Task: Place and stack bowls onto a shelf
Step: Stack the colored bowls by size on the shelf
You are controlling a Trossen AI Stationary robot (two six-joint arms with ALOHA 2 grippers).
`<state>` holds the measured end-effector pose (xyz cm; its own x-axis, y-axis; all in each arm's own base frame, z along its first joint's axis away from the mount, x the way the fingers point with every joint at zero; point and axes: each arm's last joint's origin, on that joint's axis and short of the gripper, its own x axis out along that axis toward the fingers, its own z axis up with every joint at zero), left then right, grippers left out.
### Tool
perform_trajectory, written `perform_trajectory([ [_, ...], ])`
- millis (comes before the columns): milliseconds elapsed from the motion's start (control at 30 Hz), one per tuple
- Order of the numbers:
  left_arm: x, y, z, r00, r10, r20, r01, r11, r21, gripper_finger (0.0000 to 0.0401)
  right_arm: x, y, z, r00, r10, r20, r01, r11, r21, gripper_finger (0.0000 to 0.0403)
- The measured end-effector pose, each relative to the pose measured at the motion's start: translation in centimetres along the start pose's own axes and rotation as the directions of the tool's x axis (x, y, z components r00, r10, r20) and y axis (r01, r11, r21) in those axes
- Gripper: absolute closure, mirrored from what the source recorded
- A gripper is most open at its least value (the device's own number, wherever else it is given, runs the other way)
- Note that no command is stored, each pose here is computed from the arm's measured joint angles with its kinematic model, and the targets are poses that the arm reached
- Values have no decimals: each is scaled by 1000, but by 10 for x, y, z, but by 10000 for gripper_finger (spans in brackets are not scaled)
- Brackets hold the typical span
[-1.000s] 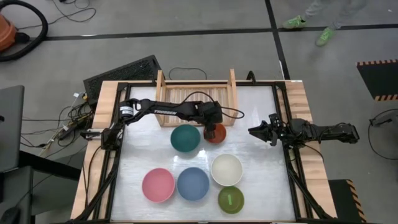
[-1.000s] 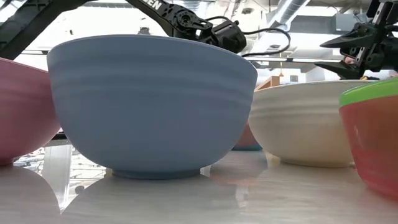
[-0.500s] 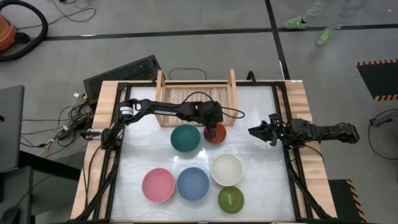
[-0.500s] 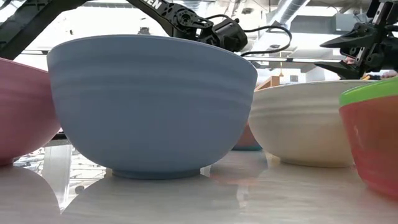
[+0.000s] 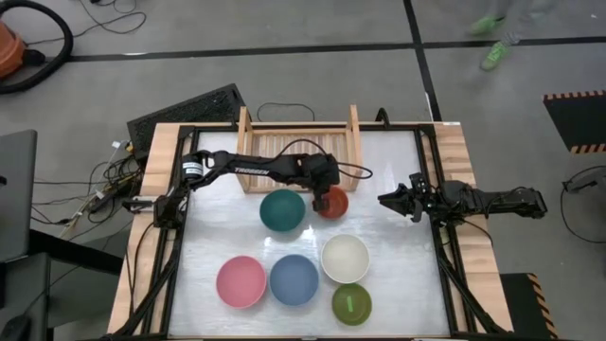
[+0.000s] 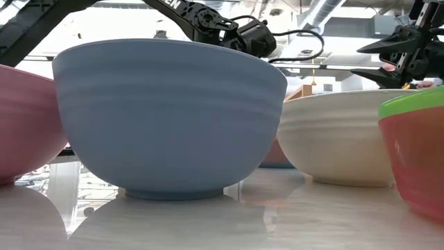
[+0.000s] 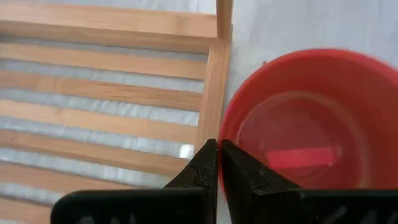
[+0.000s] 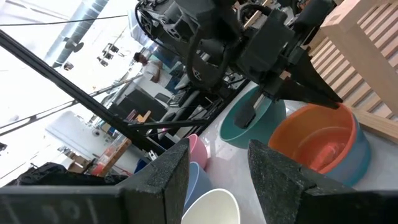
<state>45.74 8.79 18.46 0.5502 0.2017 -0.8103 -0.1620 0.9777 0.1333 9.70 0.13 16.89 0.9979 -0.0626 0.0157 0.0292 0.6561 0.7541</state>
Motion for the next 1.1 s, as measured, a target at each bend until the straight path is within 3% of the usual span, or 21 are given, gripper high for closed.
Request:
perform_trajectory([
  [433,-30,5,33,998,-52,37,59,974,-218,401,0,0,0,1000,-1,0,1,1000,3,214],
  [633,-51,7,51,993,-99,69,113,961,-251,401,0,0,0,1000,-1,0,1,1000,3,214],
  [767,-69,10,59,976,-210,58,218,935,-280,401,0,0,0,1000,-1,0,1,1000,3,214],
  [967,-79,18,62,955,-294,48,295,910,-292,401,0,0,0,1000,0,0,0,1000,-12,214],
  [1033,-79,20,62,953,-298,52,300,908,-294,401,0,0,0,1000,-1,0,1,1000,-13,214],
  [1100,-79,23,60,973,-229,28,228,936,-267,401,0,0,0,1000,-1,0,1,1000,-15,214],
])
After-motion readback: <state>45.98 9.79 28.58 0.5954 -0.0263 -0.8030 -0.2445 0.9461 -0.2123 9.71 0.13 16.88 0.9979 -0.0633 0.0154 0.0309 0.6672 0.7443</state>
